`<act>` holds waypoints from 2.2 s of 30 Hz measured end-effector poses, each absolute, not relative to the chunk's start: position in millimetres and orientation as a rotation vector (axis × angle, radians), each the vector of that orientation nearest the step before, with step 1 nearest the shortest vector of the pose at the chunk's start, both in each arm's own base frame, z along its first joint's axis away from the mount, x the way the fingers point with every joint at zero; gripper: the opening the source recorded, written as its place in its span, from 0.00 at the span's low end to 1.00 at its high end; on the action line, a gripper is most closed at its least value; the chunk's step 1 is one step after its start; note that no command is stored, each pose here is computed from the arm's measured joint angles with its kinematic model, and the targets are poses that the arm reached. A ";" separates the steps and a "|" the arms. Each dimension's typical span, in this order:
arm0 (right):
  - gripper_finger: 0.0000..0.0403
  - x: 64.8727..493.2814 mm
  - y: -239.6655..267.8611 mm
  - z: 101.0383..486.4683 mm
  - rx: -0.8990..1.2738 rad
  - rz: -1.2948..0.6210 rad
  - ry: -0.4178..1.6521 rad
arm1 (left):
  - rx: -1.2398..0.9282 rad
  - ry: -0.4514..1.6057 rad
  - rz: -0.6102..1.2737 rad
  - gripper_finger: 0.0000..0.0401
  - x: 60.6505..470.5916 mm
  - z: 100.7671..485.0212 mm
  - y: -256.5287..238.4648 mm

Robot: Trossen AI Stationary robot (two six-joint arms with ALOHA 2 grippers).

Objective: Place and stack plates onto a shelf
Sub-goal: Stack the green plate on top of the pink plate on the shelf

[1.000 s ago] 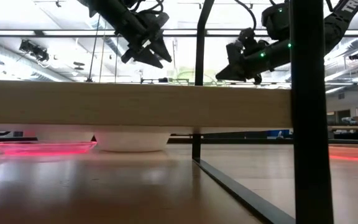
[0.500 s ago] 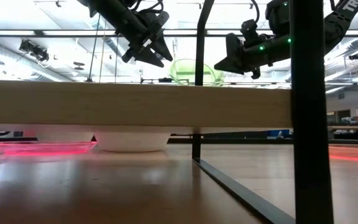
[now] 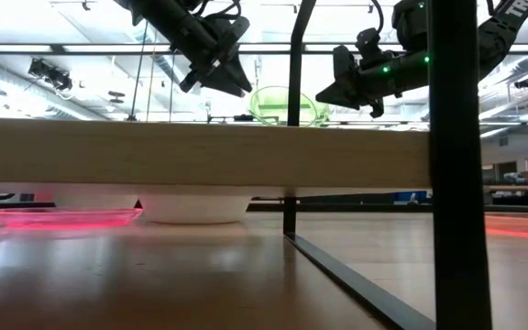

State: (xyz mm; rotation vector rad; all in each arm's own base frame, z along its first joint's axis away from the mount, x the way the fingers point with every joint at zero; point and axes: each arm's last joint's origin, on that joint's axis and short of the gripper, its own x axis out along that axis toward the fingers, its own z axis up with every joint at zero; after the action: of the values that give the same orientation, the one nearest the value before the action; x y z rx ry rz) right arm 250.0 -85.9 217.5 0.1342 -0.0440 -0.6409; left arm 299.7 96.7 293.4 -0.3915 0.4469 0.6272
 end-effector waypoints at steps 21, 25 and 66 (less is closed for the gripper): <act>0.03 250.9 -84.6 217.5 0.135 -0.584 -0.040 | -0.388 0.450 0.631 0.02 299.5 293.2 96.8; 0.05 251.3 -84.1 217.5 0.134 -0.557 -0.038 | -0.386 0.452 0.638 0.02 299.3 293.0 97.0; 0.74 252.8 -81.5 217.4 0.126 -0.439 -0.026 | -0.360 0.493 0.646 0.02 294.7 290.3 106.1</act>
State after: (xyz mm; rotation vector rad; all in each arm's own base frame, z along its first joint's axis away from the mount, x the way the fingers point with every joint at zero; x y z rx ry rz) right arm 252.8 -81.5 217.4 0.1264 -0.0265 -0.4386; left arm 294.7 106.1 290.3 -0.3602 0.4929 0.6462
